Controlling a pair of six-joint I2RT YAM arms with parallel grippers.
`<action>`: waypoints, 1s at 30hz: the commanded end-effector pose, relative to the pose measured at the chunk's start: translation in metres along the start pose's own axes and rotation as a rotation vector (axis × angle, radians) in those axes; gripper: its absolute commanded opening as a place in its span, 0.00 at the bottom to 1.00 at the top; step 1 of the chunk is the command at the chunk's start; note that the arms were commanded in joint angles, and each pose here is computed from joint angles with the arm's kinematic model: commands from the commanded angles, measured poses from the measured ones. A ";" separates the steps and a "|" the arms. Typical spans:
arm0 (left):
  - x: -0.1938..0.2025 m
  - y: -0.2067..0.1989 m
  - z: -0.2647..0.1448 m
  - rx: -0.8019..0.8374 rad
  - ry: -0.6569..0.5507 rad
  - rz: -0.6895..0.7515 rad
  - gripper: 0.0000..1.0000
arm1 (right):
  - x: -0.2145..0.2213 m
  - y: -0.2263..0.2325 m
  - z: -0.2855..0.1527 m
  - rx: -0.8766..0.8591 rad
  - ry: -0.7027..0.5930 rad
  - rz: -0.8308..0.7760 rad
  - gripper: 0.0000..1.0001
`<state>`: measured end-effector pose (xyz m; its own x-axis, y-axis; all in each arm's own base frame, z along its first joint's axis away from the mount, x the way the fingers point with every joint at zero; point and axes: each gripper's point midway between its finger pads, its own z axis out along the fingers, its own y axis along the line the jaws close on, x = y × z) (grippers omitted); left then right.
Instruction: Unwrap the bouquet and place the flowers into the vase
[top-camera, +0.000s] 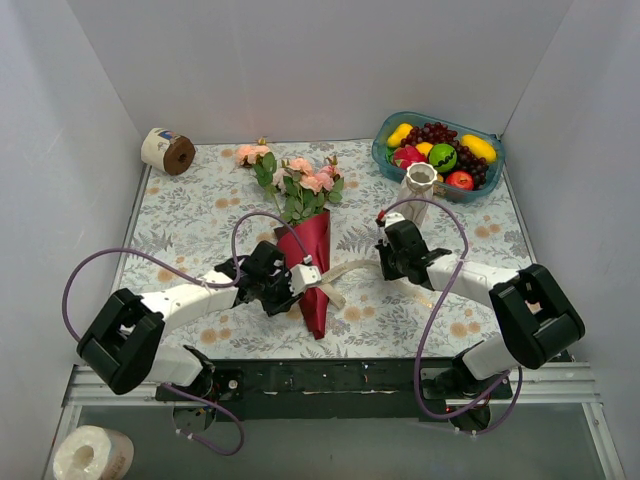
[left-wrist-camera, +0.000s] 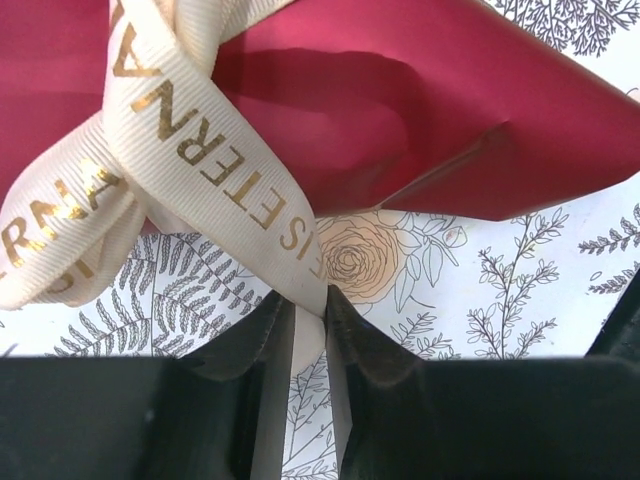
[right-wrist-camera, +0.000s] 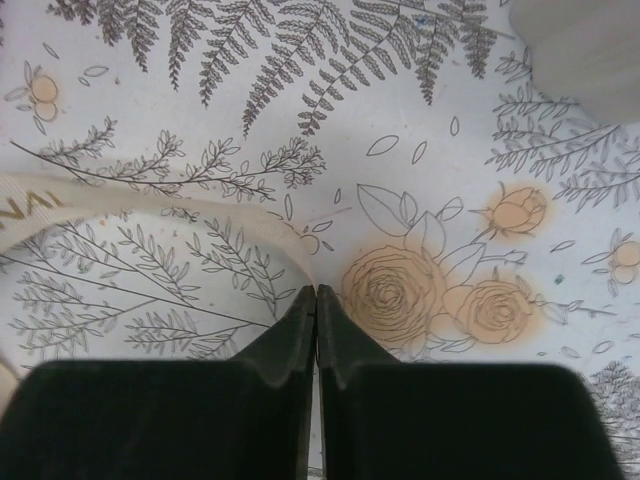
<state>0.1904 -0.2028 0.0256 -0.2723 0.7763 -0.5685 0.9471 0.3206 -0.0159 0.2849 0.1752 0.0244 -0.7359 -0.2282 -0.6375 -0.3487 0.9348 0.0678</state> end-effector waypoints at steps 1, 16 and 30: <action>-0.009 0.004 -0.007 -0.039 -0.039 0.004 0.11 | -0.005 0.001 -0.005 -0.014 -0.033 0.012 0.01; -0.027 0.040 -0.071 -0.209 -0.118 -0.081 0.00 | -0.042 -0.026 -0.076 0.122 -0.179 0.053 0.01; -0.003 0.120 -0.156 -0.375 -0.246 -0.379 0.00 | -0.058 -0.072 -0.155 0.269 -0.309 0.137 0.01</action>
<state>0.2729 -0.0949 0.1374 -0.4673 0.4943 -0.7331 0.6896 0.7226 0.0477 0.2646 0.1096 0.1604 -0.5501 -0.0674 -0.8324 -0.1686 0.9852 0.0316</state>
